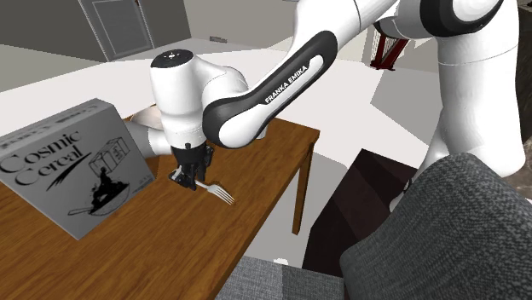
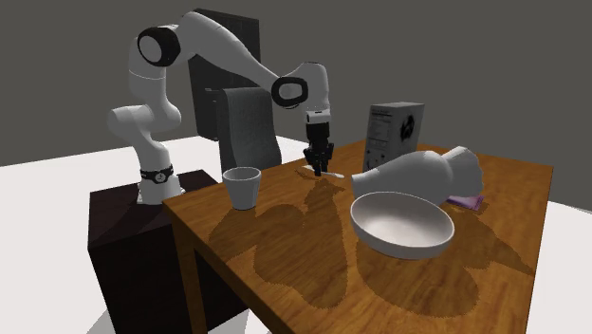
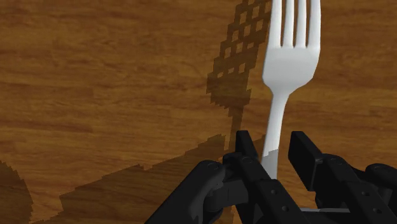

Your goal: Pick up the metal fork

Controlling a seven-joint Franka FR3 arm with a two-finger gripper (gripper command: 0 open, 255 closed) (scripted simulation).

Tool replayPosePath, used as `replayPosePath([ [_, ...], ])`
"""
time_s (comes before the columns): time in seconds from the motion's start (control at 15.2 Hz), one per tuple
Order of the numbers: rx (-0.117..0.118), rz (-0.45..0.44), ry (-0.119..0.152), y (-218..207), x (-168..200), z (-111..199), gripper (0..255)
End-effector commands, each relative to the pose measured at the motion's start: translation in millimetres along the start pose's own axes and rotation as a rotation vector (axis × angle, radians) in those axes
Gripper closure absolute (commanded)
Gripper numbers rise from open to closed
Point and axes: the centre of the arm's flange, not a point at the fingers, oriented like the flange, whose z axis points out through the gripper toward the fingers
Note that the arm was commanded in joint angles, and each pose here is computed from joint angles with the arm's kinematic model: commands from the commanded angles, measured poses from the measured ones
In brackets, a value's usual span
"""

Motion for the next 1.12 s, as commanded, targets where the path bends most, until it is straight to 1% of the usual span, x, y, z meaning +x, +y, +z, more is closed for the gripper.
replayPosePath([
  [0.0,0.000,0.000,-0.001,0,1,-5,255],
  [0.92,0.000,0.000,-0.001,1,12,-78,255],
  [1.06,0.000,0.000,-0.001,1,12,-79,255],
])
